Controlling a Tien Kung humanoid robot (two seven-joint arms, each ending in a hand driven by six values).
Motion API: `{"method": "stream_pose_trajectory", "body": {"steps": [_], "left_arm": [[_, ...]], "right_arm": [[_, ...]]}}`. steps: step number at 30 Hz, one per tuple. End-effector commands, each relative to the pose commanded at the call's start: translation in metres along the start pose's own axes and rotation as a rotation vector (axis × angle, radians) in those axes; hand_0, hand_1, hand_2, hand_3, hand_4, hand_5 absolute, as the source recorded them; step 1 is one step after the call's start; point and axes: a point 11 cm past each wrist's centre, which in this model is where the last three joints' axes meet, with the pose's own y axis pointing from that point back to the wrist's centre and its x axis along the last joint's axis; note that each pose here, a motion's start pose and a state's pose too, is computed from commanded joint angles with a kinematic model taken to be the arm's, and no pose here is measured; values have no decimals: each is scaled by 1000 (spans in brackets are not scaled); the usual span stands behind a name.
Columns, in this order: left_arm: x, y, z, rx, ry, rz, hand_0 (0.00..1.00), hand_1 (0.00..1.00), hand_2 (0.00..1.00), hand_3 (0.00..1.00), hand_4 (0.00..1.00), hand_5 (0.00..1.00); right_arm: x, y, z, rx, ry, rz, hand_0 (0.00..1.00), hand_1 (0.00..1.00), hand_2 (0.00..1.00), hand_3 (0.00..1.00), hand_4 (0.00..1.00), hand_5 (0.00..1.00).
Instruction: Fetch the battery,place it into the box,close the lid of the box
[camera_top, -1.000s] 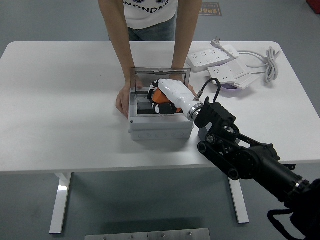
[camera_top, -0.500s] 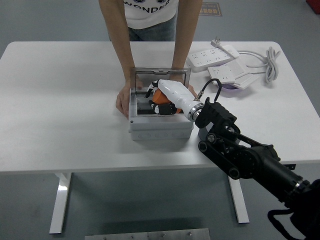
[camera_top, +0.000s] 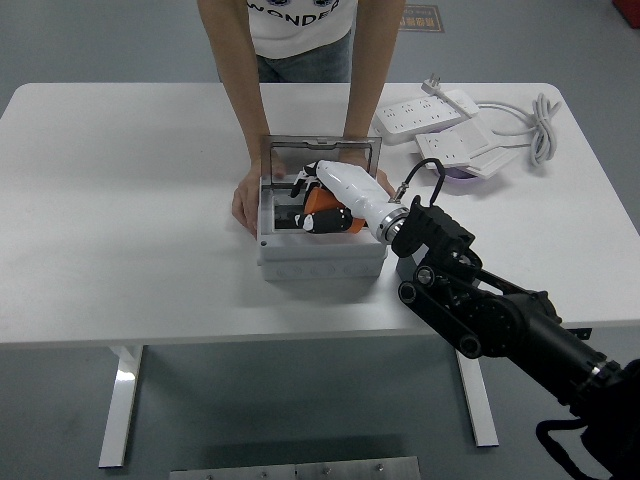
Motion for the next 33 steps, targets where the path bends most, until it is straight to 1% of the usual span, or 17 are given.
{"method": "stream_pose_trajectory", "body": {"steps": [1,15,26,33], "left_arm": [[0,0,0,0,0,0,620,691,587,569,572,2],[2,1,3,-6,0,4,620,690,584,570,571,2],[1,1,2,-4,-1,4,620,690,584,570,572,2],[1,1,3,-4,-3,2,619,690,584,570,572,2]], "right_arm": [[0,0,0,0,-1,1,368,426,477,514,818,353],[0,1,2,9,-16,9,394,432,480,506,832,379],[12,0,4,2,-32,29,401,443,485,498,839,389],[14,1,7,8,-46,34,400,440,486,498,839,388]]}}
